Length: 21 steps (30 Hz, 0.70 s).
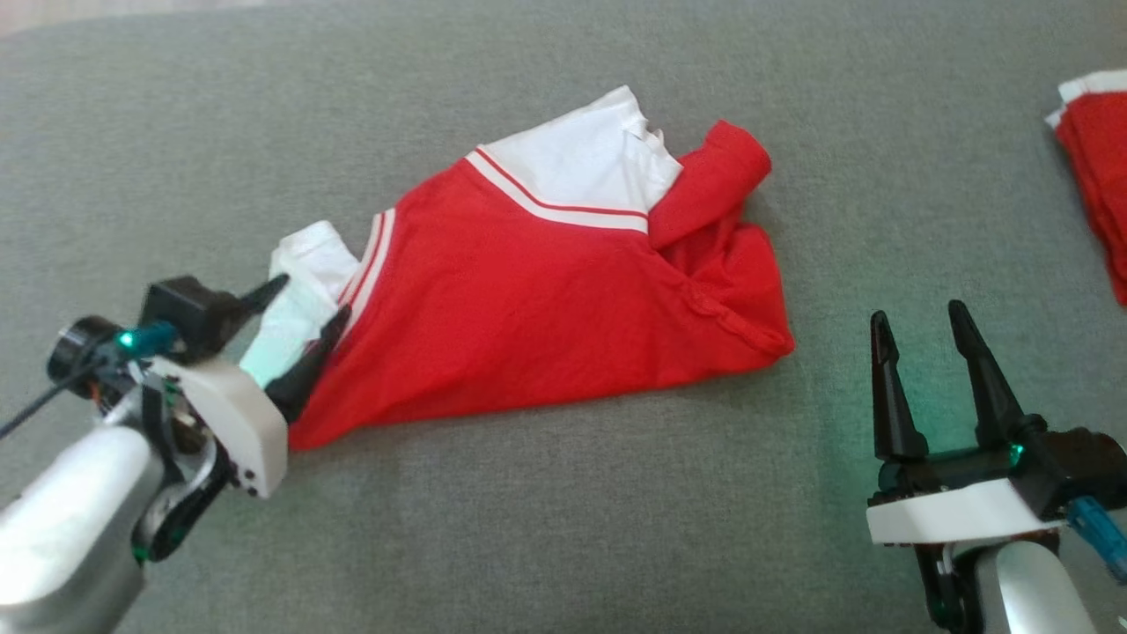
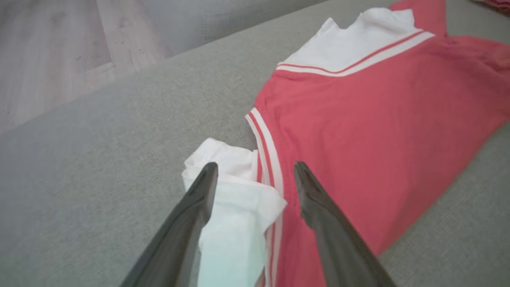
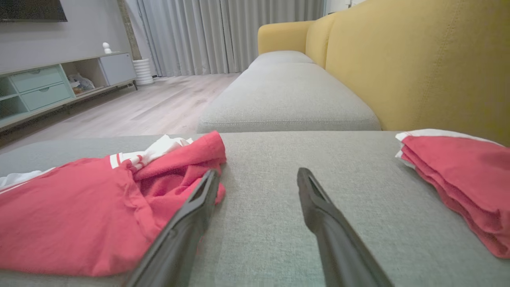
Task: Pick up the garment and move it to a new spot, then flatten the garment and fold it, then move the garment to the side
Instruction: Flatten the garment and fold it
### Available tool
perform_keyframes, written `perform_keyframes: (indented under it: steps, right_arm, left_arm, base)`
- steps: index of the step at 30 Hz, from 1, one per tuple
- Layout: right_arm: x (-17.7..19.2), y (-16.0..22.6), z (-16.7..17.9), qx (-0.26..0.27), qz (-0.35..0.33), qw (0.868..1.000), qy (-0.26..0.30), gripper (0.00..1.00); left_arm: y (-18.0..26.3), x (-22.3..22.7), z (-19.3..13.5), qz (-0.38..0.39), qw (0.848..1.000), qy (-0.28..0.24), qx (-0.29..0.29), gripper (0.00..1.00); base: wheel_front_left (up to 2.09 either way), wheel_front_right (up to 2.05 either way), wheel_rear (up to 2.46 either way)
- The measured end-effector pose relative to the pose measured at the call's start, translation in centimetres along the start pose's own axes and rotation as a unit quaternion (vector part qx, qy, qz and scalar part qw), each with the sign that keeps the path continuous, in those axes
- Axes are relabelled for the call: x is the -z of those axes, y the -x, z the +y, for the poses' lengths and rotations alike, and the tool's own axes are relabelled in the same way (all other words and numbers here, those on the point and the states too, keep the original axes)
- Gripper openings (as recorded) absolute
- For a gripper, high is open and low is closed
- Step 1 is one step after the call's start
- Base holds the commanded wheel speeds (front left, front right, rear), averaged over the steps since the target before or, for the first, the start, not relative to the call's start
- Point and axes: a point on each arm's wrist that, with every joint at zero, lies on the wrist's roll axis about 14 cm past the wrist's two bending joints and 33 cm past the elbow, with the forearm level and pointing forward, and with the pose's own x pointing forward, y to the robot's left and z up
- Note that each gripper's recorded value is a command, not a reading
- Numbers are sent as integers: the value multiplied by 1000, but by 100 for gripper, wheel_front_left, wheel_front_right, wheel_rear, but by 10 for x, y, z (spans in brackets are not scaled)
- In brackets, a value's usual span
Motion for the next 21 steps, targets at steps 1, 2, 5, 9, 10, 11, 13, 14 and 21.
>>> perform_keyframes:
  steps: [1, 2, 5, 9, 10, 11, 13, 14, 21]
  right_arm:
    - [2, 0, -2, 3, 3, 1000, -1, 100]
    - [3, 1, -3, 5, 5, 1000, -3, 100]
    - [6, 1, -4, 7, 8, 1000, -3, 100]
    - [7, -1, -4, 7, 10, 1000, -8, 100]
    - [7, -2, -4, 6, 9, 1000, -8, 100]
    - [7, -2, -3, 6, 9, 1000, -8, 100]
    - [7, -2, -3, 6, 8, 1000, -10, 100]
    - [6, -2, -3, 6, 8, 1000, -11, 100]
    - [4, -1, -3, 6, 5, 1000, -11, 100]
  left_arm:
    - [-2, 3, -3, 5, 1000, 0, 7, 100]
    - [-4, 8, -7, 14, 1000, -5, 12, 100]
    - [-5, 18, -11, 29, 999, -22, 17, 100]
    - [-5, 29, -5, 46, 998, -53, 3, 100]
    - [-5, 31, -4, 48, 997, -57, 1, 100]
    - [-6, 33, -4, 49, 997, -63, -2, 100]
    - [-6, 34, -2, 49, 996, -68, -6, 100]
    - [-5, 34, 0, 49, 996, -68, -8, 100]
    - [-5, 33, 6, 39, 996, -73, -21, 100]
  base:
    - [0, 0, 0]
    - [0, 0, 0]
    - [0, 0, 0]
    - [0, 0, 0]
    - [0, 0, 0]
    - [0, 0, 0]
    - [0, 0, 0]
    - [0, 0, 0]
    - [0, 0, 0]
